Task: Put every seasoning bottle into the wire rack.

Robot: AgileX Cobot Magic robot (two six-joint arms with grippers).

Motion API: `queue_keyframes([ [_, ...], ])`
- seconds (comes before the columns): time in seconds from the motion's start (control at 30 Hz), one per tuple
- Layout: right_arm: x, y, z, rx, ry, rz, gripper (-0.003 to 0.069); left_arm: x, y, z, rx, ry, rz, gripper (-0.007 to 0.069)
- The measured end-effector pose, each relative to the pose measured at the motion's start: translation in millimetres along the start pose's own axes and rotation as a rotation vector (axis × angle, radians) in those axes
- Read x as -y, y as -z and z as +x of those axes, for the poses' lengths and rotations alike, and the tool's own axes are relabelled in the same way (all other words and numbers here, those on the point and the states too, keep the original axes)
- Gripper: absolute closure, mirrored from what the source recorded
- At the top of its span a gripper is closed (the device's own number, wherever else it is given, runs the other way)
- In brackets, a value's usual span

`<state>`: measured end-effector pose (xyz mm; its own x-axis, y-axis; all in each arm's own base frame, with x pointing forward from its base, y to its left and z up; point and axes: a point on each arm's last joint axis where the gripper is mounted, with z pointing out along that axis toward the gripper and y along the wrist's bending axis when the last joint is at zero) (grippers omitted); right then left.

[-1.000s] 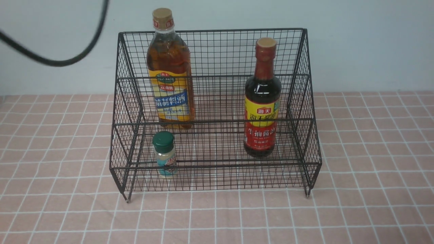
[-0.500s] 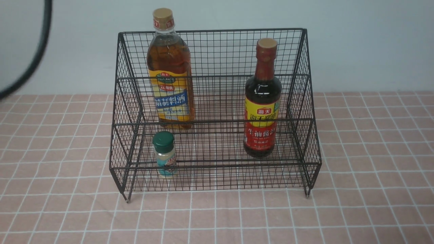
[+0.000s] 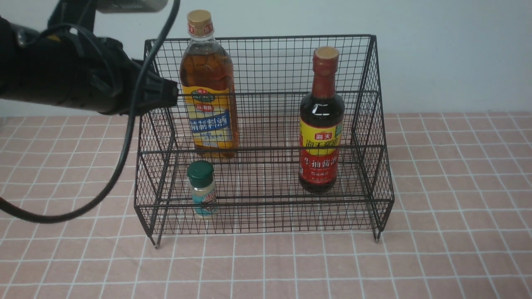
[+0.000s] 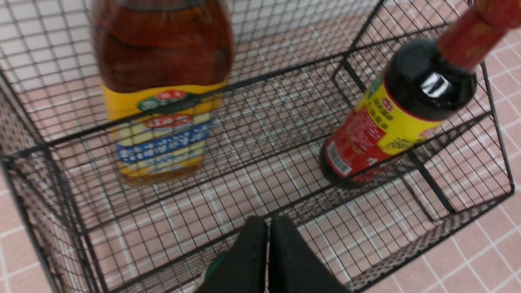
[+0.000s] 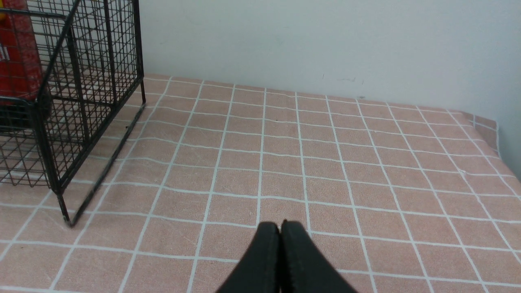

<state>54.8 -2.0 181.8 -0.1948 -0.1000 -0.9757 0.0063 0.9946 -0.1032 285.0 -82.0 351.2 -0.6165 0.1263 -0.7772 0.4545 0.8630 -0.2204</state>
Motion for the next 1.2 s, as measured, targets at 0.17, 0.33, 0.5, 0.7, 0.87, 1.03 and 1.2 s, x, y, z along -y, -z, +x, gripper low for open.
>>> queue_keyframes([
  [0.17, 0.0, 0.0, 0.0, 0.000, 0.000, 0.000, 0.0673, 5.9, 9.4, -1.0, 0.018, -0.038, 0.022, 0.0632],
  [0.33, 0.0, 0.0, 0.0, 0.000, 0.000, 0.000, 0.0673, 21.3, 50.1, 8.0, 0.125, -0.079, 0.003, 0.0632],
  [0.5, 0.0, 0.0, 0.0, 0.000, 0.000, 0.000, 0.0673, 30.5, 80.7, 38.7, 0.229, -0.084, -0.042, 0.0632],
  [0.7, 0.0, 0.0, 0.0, 0.000, 0.000, 0.000, 0.0673, 42.7, 104.9, 89.3, 0.301, -0.063, -0.026, 0.0632],
  [0.87, 0.0, 0.0, 0.0, 0.000, 0.000, 0.000, 0.0673, 47.4, 120.1, 123.0, 0.384, -0.083, -0.049, 0.0632],
  [1.03, 0.0, 0.0, 0.0, 0.000, 0.000, 0.000, 0.0673, 55.1, 137.6, 158.3, 0.486, -0.102, -0.047, 0.0632],
  [1.2, 0.0, 0.0, 0.0, 0.000, 0.000, 0.000, 0.0673, 59.3, 145.9, 183.2, 0.554, -0.126, -0.043, 0.0632],
])
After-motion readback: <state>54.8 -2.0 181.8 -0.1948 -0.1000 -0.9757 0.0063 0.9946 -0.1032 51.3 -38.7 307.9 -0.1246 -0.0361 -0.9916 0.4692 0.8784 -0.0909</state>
